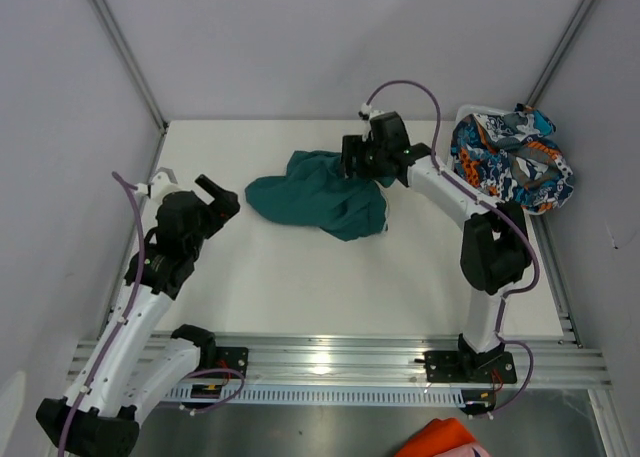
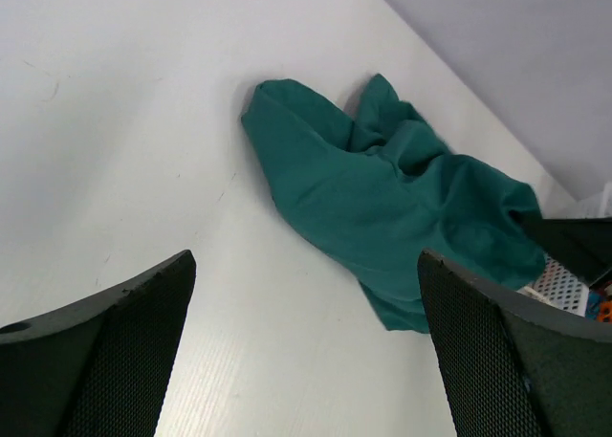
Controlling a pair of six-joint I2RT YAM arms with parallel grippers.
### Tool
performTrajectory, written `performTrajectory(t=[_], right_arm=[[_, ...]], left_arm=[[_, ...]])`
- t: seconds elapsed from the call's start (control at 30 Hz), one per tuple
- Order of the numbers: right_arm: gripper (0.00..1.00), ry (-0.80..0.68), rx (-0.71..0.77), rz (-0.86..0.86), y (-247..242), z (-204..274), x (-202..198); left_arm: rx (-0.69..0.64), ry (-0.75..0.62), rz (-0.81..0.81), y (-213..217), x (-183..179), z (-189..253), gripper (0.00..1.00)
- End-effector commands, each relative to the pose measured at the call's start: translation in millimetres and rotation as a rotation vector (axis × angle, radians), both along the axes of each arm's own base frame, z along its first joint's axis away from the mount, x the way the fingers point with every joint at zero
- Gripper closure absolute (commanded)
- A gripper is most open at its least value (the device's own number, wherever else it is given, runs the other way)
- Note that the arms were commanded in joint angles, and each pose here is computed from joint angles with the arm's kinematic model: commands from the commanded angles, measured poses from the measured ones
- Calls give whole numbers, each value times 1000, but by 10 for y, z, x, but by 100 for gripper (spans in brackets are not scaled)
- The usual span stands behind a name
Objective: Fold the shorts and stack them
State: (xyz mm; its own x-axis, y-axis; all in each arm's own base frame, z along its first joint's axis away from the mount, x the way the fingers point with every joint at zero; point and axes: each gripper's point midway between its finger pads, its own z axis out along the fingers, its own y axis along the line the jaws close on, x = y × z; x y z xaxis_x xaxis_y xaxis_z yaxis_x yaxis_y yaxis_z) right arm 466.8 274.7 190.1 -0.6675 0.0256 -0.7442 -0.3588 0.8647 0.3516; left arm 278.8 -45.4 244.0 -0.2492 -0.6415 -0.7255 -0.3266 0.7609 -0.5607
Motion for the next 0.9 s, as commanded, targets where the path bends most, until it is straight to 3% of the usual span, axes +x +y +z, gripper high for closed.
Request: performTrajectory(t=[0.0,0.13,0.4,0.6,0.87], right_arm=[[23,56,-77,22,-42,-185,-444],[25,-7,-139,-14,-205,-109,-568],[27,8,-212,-169,-533,-305,-717],[24,44,-192,-251,-819,-334,-1160],[25,88,-151,-233,-957,-484,-1757]], left_arm=[[7,-13,-87,-141,79,-26,1],[1,-1,-114,-201,116,-139,1],[-20,7,-130,-262,135,-235,1],[-12,12,-149,-301,149,-329,1],[-31,23,-163,-349,141,-505,1]])
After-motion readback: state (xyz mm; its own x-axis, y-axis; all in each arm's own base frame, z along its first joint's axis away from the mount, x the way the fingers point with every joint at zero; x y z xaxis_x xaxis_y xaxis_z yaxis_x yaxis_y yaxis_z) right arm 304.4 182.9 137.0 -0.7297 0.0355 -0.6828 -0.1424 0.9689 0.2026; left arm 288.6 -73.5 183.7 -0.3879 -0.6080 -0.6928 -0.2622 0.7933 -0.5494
